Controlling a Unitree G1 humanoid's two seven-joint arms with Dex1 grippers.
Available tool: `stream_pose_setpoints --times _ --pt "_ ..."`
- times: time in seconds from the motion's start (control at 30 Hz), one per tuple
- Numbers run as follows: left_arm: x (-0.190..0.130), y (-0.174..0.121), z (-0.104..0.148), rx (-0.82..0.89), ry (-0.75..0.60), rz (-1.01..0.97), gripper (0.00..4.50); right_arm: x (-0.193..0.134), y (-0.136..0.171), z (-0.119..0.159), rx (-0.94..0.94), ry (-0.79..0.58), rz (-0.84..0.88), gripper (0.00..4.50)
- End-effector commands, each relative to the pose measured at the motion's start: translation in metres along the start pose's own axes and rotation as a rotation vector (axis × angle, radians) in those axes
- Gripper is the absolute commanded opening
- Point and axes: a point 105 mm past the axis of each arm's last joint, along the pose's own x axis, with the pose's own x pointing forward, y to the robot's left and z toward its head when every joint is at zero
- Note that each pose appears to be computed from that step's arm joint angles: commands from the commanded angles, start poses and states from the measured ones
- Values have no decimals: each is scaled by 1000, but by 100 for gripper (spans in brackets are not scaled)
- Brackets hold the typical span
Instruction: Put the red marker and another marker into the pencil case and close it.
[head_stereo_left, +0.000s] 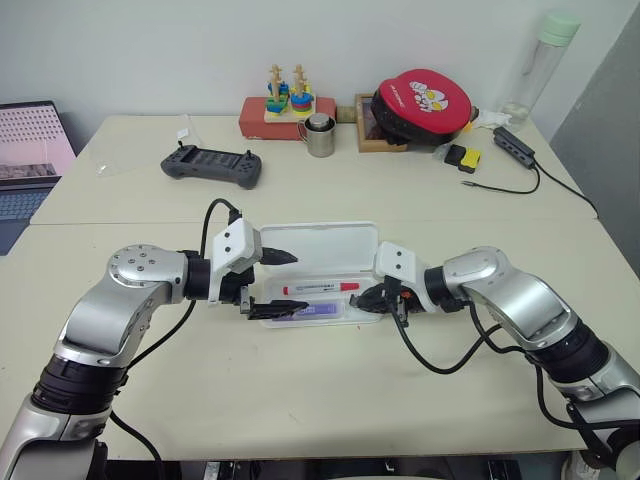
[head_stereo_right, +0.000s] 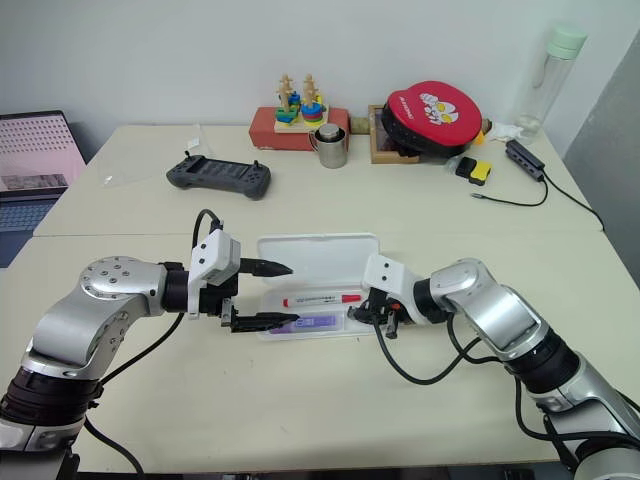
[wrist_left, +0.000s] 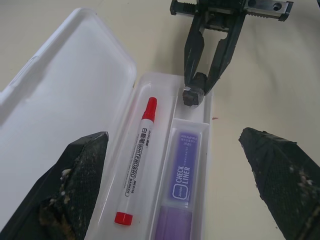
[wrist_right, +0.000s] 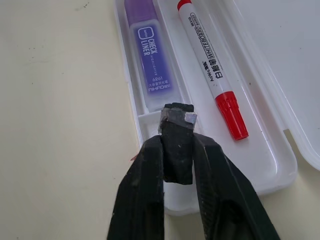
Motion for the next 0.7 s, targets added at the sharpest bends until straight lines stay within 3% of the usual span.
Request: stream_pose_setpoints --times 0.03,0.17,0.27,0.3,0.4,0.53,0.7 --pt "-3 -2 10 11 -35 19 450 -7 -2 10 -27 -28 -14 201" --pt "-9 -1 10 -19 -50 71 450 -15 -8 17 -17 -74 -20 295" --pt "-21 8 12 -74 -90 168 450 -30 -18 57 -20 -266 -21 357" --pt "-26 12 14 -101 -116 209 450 -36 -29 71 -4 -323 -54 357" --pt "-40 24 16 -172 -207 326 450 -45 -75 95 38 -385 -224 321" --pt "-44 23 10 -219 -232 383 450 -39 -130 97 127 -327 -421 223" --pt "-43 20 6 -227 -233 398 450 -23 -154 89 149 -236 -489 94"
